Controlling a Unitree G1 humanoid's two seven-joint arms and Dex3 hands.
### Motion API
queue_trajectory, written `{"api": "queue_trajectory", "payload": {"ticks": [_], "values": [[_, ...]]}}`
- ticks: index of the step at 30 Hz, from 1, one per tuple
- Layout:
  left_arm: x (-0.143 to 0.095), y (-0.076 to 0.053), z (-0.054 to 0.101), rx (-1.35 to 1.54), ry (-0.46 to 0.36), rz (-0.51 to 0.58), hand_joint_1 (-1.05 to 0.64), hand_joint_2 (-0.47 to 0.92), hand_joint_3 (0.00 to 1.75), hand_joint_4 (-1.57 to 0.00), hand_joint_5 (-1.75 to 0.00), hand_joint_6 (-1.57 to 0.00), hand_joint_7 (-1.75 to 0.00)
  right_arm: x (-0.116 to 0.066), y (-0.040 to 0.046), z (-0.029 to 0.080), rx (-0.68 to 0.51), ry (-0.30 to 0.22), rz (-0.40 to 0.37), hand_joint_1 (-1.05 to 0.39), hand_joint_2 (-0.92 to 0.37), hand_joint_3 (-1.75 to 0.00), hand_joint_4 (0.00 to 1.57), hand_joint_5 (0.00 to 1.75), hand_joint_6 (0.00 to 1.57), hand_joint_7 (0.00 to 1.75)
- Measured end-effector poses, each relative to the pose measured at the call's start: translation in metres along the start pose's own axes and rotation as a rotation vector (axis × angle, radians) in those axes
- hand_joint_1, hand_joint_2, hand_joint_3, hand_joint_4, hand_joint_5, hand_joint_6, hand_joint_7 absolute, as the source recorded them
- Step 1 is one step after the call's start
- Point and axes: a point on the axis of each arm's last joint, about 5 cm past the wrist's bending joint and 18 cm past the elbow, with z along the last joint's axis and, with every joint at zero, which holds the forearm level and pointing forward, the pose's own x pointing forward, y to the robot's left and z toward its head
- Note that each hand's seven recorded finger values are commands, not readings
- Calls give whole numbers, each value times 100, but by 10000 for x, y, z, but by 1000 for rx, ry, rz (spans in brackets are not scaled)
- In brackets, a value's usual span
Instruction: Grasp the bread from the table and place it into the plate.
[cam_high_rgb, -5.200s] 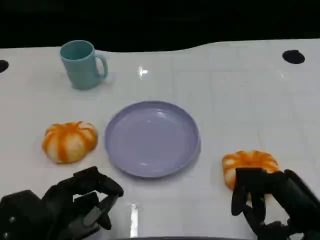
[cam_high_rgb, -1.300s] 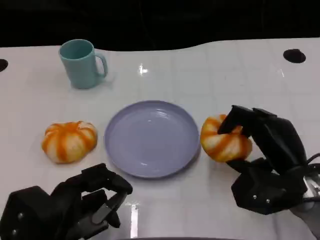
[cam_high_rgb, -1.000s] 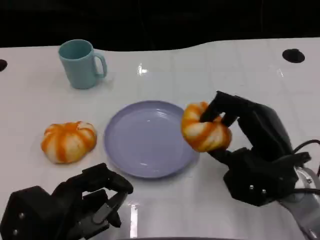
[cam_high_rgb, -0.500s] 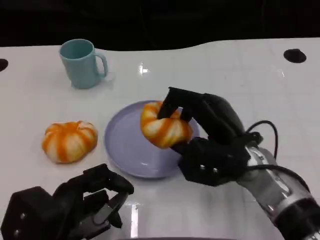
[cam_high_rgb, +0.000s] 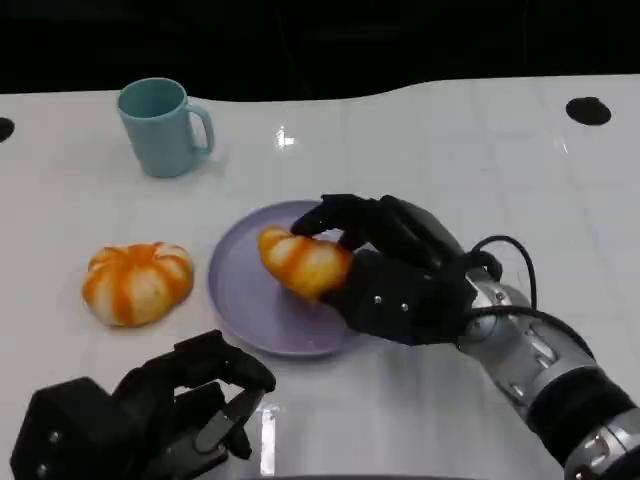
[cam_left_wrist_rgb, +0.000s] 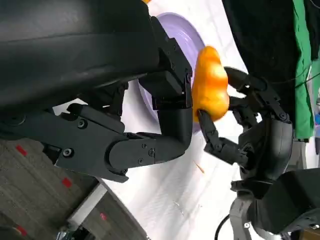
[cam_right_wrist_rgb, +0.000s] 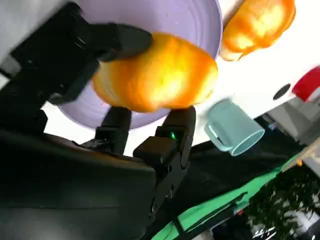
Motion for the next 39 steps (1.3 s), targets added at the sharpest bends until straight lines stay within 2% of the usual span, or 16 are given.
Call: {"api": "queue_trajectory", "payload": {"ticks": [4, 9, 13, 21, 27, 30, 34, 36, 38, 39], "values": [[-10, -10, -9, -1, -2, -1, -37, 87, 55, -66, -175, -64, -133, -41, -102, 47, -45, -32, 97, -66, -92, -30, 0, 30, 23, 0], [-22, -22, -22, 10, 5, 5, -37, 86, 57, -66, -175, -63, -133, -220, -152, 40, -30, -55, 146, -67, -92, -34, 0, 27, 21, 0], [-26, -30, -27, 10, 5, 8, -37, 85, 58, -66, -175, -63, -133, -395, -242, 41, 1, -68, 166, -65, -92, -33, 1, 30, 21, 0], [-21, -49, -32, 4, 3, 5, -37, 81, 65, -68, -175, -64, -134, -752, -421, 35, 78, -67, 133, -58, -92, -34, 8, 38, 26, 3], [-19, -47, -40, 3, 7, 6, -37, 80, 67, -66, -175, -64, -133, -996, -393, -27, 147, -57, 53, -50, -92, -28, 25, 51, 39, 9], [-18, -45, -43, 2, 8, 7, -38, 79, 67, -67, -175, -65, -133, -1103, -391, -57, 171, -67, 11, -41, -92, -25, 34, 66, 51, 14], [-20, -35, -58, -2, 15, 12, -37, 77, 69, -69, -175, -67, -132, -1243, -368, -109, 194, -134, -54, -25, -92, -21, 56, 101, 77, 30], [-19, -32, -64, -2, 16, 13, -37, 77, 70, -69, -175, -67, -132, -1306, -351, -142, 217, -169, -86, -23, -92, -21, 62, 109, 85, 37], [-19, -31, -69, -1, 11, 13, -38, 77, 70, -68, -175, -66, -132, -1365, -325, -184, 232, -184, -106, -21, -88, -29, 65, 118, 85, 56], [-18, -30, -73, -1, 11, 14, -37, 76, 70, -68, -175, -66, -132, -1395, -310, -207, 236, -183, -116, -21, -81, -43, 65, 128, 83, 69]]}}
